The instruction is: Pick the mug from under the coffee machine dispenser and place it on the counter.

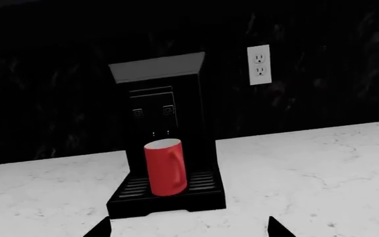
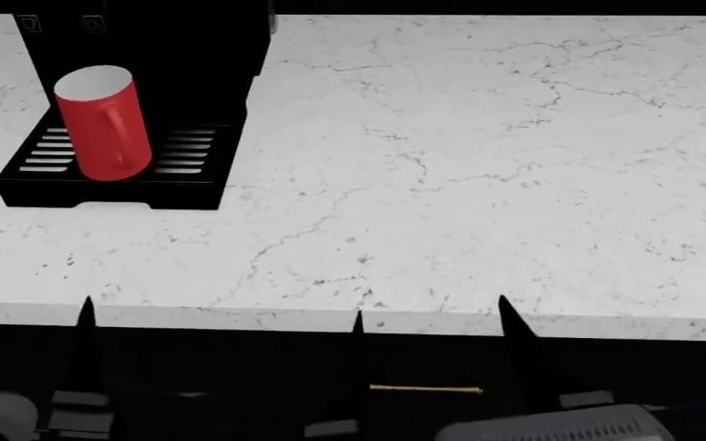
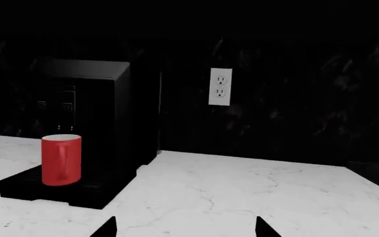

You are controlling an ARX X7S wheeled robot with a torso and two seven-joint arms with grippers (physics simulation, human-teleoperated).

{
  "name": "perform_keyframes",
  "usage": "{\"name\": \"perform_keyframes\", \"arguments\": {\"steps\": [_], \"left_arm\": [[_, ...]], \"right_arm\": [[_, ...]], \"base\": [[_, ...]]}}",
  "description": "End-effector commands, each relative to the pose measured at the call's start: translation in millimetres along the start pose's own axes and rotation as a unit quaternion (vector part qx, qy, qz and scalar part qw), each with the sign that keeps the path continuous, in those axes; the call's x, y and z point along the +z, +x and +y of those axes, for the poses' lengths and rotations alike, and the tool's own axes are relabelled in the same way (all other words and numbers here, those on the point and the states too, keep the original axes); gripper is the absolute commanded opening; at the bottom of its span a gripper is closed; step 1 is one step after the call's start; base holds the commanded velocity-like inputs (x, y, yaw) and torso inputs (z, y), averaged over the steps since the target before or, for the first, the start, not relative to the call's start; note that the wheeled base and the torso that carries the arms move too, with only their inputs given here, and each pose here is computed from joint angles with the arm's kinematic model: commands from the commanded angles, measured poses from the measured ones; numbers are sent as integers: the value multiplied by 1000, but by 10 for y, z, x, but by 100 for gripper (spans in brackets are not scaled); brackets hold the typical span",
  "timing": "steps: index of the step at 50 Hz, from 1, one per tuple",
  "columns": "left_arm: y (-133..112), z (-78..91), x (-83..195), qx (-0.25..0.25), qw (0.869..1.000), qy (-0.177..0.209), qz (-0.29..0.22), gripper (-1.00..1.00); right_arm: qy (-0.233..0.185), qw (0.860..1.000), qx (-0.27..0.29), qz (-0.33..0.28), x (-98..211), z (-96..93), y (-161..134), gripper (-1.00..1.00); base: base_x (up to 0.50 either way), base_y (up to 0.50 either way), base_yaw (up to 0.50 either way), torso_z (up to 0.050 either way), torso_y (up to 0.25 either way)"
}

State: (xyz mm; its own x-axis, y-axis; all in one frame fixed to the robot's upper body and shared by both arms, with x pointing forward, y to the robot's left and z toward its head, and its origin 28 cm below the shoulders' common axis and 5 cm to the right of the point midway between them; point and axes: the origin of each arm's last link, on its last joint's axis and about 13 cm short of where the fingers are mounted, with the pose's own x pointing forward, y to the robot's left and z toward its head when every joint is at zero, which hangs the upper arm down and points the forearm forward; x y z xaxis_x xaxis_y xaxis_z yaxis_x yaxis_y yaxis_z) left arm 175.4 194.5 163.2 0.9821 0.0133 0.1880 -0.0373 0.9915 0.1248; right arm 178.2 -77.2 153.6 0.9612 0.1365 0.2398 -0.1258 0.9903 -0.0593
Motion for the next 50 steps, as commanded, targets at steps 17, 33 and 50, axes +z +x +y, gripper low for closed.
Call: {"name": "perform_keyframes", "arguments": {"steps": [17, 33, 50], "left_arm": [[-133, 113, 650, -1, 998, -26, -56, 100], [-208, 130, 767, 4, 996, -34, -78, 100], [-225, 153, 788, 10, 996, -35, -83, 100]], "right_arm": [[-6, 998, 26, -49, 539, 19, -67, 100], [-8, 997, 26, -74, 664, 31, -134, 100], [-10, 996, 32, -81, 684, 48, -151, 100]], "base": [[0, 0, 0, 0, 0], [0, 0, 0, 0, 0], [0, 158, 0, 0, 0]]}}
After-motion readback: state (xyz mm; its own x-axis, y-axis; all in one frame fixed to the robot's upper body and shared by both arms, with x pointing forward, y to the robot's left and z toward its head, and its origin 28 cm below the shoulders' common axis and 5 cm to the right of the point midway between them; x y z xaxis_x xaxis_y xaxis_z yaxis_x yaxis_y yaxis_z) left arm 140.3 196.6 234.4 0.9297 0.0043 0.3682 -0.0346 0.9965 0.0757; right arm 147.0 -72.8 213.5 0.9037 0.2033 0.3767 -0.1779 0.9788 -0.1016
